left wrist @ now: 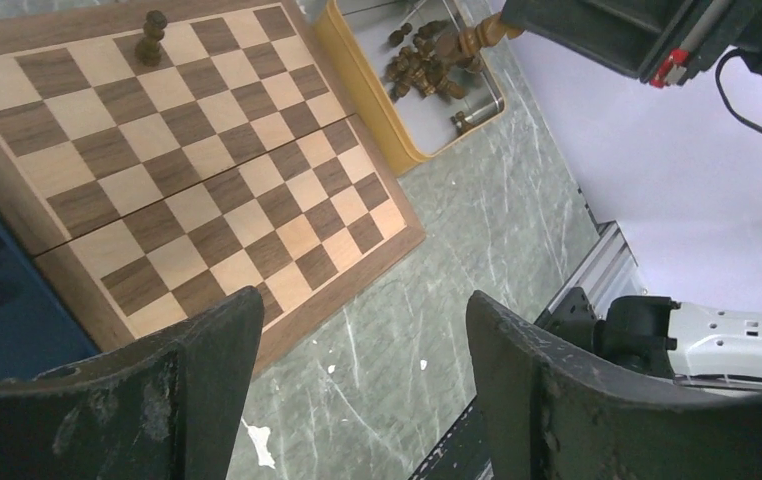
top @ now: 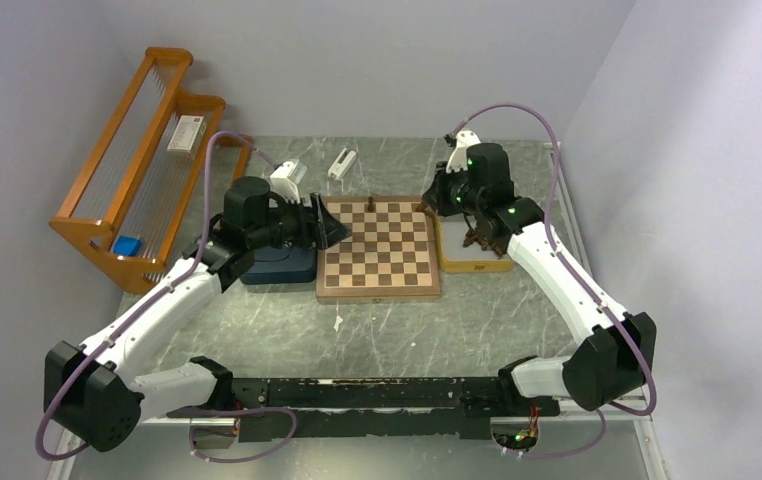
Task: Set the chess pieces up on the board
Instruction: Pick up the chess piece from the storage box, then place the chess piece on the chessboard.
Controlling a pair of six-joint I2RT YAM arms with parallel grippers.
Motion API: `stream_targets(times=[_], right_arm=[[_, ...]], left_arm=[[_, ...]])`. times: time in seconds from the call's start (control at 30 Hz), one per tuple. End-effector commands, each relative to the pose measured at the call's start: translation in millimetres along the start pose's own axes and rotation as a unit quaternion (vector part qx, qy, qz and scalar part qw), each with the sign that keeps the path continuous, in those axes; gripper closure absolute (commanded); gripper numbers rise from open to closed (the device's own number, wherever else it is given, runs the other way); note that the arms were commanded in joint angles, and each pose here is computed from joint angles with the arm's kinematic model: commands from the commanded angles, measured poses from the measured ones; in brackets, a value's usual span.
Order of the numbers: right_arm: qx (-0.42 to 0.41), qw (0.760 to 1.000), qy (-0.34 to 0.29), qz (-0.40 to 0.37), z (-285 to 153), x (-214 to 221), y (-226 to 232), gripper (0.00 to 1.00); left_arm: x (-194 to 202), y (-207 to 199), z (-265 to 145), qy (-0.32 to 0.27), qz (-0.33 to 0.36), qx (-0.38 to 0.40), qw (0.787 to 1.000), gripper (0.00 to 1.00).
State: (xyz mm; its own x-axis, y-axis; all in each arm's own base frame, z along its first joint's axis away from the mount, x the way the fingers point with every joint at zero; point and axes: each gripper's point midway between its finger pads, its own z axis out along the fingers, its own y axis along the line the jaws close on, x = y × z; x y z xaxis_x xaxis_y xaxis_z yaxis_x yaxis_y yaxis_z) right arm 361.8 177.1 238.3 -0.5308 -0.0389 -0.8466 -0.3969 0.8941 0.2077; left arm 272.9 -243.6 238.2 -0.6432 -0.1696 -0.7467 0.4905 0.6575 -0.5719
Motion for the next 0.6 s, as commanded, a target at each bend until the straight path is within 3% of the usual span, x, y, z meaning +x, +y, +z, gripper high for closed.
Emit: stream_targets(times=[0.0, 0.13, 0.3, 0.4, 0.57], right_arm=[[-0.035, 0.999, -0.021, 0.021, -6, -10, 24, 1.00], [-0.070, 0.997, -0.029, 0.030, -8, -14, 47, 1.00], [-0.092, 0.995, -0.033, 0.007, -10, -13, 59, 1.00], [-0.076, 0.996, -0.030, 0.042, -7, -17, 56, 1.00], [-0.096, 0.985, -0.040, 0.141, -5, -24, 72, 1.00]], left_arm=[[-15, -24, 4, -0.003, 0.005, 0.049, 0.999, 0.23], [-21, -14, 8, -0.023, 0.025, 0.032, 0.999, 0.22], [-28, -15, 13, -0.005, 0.009, 0.019, 1.000, 0.23], [-28, -29, 13, -0.002, 0.013, 0.056, 0.998, 0.26], [-47, -37, 10, -0.084, 0.025, 0.086, 0.992, 0.24]])
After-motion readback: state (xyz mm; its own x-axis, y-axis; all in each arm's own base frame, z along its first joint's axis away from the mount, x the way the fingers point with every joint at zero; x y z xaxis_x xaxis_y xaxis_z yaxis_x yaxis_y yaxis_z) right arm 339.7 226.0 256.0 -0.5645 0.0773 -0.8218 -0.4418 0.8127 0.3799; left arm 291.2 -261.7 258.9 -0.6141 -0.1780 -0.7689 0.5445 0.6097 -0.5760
